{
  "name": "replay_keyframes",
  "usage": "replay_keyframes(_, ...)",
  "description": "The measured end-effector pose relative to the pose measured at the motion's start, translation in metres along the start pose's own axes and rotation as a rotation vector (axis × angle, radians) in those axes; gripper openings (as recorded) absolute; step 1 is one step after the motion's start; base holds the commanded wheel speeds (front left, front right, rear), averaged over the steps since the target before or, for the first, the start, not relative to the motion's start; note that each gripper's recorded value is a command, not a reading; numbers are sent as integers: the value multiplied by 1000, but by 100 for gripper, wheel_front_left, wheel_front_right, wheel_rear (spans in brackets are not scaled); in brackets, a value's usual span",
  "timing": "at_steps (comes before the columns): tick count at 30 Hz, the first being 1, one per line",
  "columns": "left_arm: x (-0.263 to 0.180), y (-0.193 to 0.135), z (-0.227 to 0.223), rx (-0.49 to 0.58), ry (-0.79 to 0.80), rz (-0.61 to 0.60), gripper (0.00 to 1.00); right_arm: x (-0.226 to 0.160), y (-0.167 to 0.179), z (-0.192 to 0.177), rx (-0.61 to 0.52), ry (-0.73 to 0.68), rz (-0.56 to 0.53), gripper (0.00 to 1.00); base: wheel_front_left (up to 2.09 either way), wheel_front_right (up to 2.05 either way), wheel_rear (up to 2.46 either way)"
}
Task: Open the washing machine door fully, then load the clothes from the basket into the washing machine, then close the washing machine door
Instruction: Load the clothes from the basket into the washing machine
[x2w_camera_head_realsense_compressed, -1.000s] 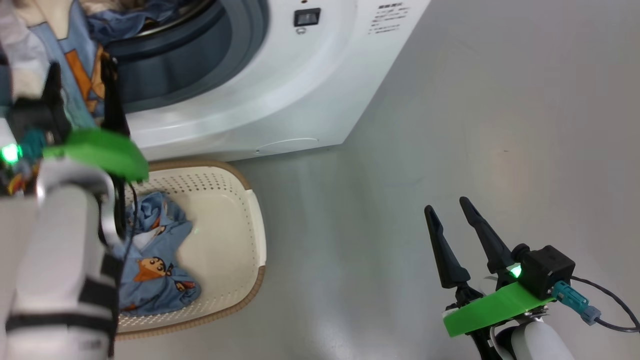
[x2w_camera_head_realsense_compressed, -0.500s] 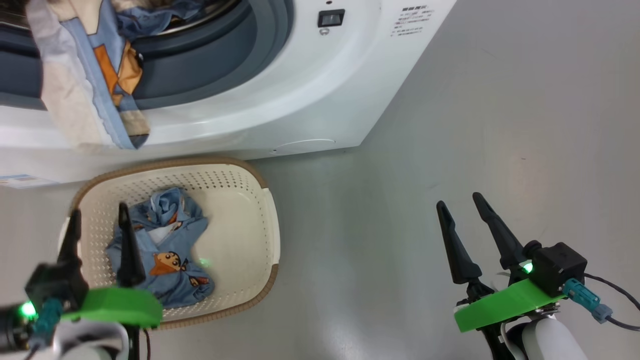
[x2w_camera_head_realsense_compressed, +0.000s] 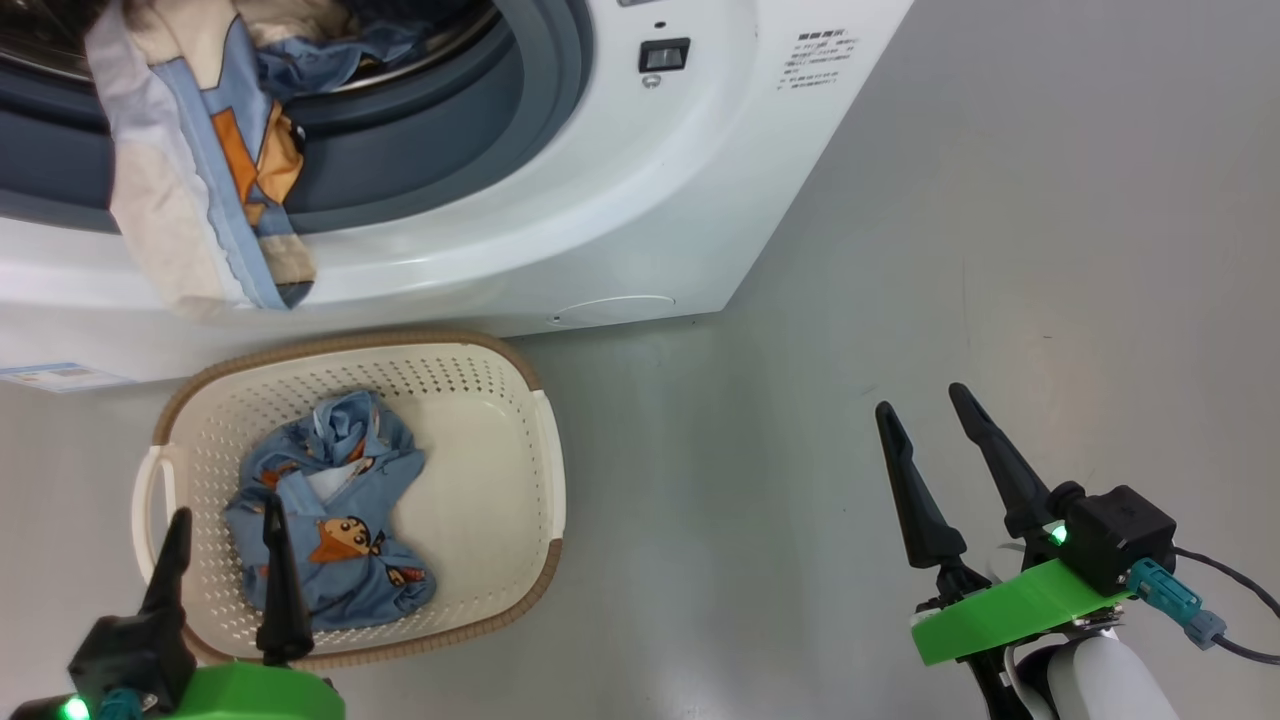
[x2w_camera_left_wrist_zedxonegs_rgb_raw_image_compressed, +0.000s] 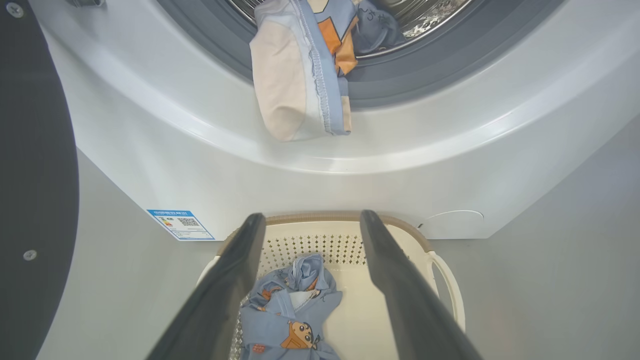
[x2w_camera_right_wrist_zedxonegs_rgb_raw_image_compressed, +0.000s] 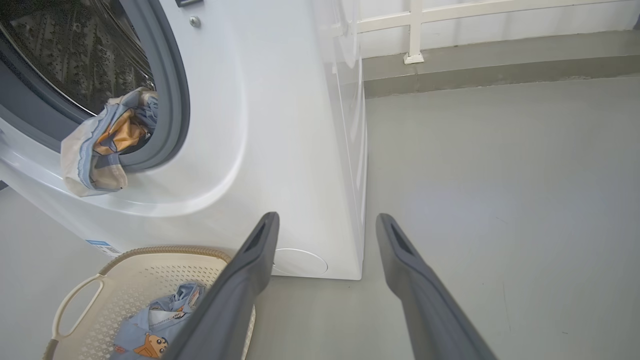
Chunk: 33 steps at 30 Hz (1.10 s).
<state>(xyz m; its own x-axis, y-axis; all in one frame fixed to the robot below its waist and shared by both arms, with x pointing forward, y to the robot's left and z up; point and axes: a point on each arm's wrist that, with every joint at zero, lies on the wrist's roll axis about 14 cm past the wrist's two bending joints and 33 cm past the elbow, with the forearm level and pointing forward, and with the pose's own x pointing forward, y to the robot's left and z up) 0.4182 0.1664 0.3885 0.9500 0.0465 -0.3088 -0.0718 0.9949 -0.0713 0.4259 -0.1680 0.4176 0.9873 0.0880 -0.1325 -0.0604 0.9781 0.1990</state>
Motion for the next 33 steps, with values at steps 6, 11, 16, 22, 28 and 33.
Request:
replay_keyframes(6, 3, 0, 7, -15, -16, 6, 100, -1, -1, 0, -2, -1, -4, 100, 0, 0, 0)
replay_keyframes(11, 15, -7, 7, -18, -14, -16, 100, -3, -5, -1, -4, 6, -14, 100, 0, 0, 0)
replay_keyframes(16, 48, -16, 22, -6, -60, -40, 100, -6, -11, -4, -9, 15, -34, 100, 0, 0, 0)
replay_keyframes(22, 76, -20, 23, -17, -57, -52, 100, -9, -19, -5, -15, 23, -60, 100, 0, 0, 0)
replay_keyframes(28, 107, -22, 10, -14, -11, -65, 100, -10, -26, -7, -22, 30, -80, 100, 0, 0, 0)
replay_keyframes(33, 128, -24, 2, -17, 10, -61, 100, -9, -30, -6, -28, 29, -90, 100, 0, 0, 0)
